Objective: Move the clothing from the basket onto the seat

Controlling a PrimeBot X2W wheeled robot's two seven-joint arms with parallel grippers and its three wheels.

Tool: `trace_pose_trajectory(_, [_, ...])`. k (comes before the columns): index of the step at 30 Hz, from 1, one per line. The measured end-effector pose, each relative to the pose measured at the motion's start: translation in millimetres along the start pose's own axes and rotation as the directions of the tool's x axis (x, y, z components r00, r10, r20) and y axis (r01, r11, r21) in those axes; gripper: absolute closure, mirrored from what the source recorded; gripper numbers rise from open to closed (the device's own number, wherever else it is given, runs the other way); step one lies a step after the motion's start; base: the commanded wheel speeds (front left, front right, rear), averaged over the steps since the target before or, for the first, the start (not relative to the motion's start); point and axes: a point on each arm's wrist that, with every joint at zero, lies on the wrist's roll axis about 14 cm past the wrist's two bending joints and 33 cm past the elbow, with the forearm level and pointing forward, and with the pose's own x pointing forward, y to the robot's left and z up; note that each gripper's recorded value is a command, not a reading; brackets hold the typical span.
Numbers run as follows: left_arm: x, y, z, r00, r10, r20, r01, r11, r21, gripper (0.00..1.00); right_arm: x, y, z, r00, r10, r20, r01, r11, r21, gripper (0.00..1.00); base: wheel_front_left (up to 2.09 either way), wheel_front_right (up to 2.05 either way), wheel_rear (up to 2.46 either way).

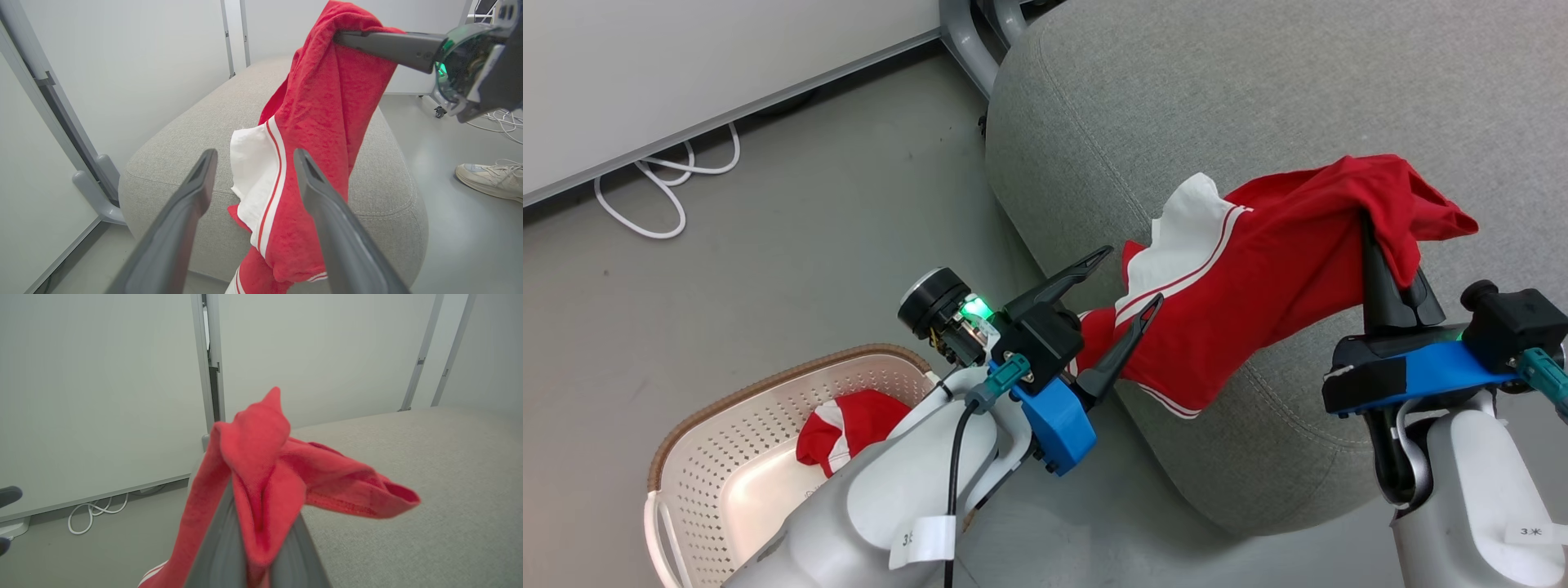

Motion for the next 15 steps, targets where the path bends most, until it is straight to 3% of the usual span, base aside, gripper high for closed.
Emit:
trace_pose_trajectory(9, [-2.8, 2.5, 6.4, 0.999, 0.020, 0.028, -0.020, 1.000, -0.004, 0.00, 7.8, 7.9, 4.4, 1.000, 0.020, 0.017, -0.020, 1.000, 0.011, 1.00, 0.00, 0.00, 0.00])
trace_pose_trajectory(15, [-4.2, 14.7, 2.3, 0.998, 0.038, 0.039, -0.038, 0.999, -0.013, 0.00, 40.3, 21.1, 36.5, 0.992, 0.061, 0.114, -0.058, 0.998, -0.030, 1.00, 0.00, 0.00, 0.00])
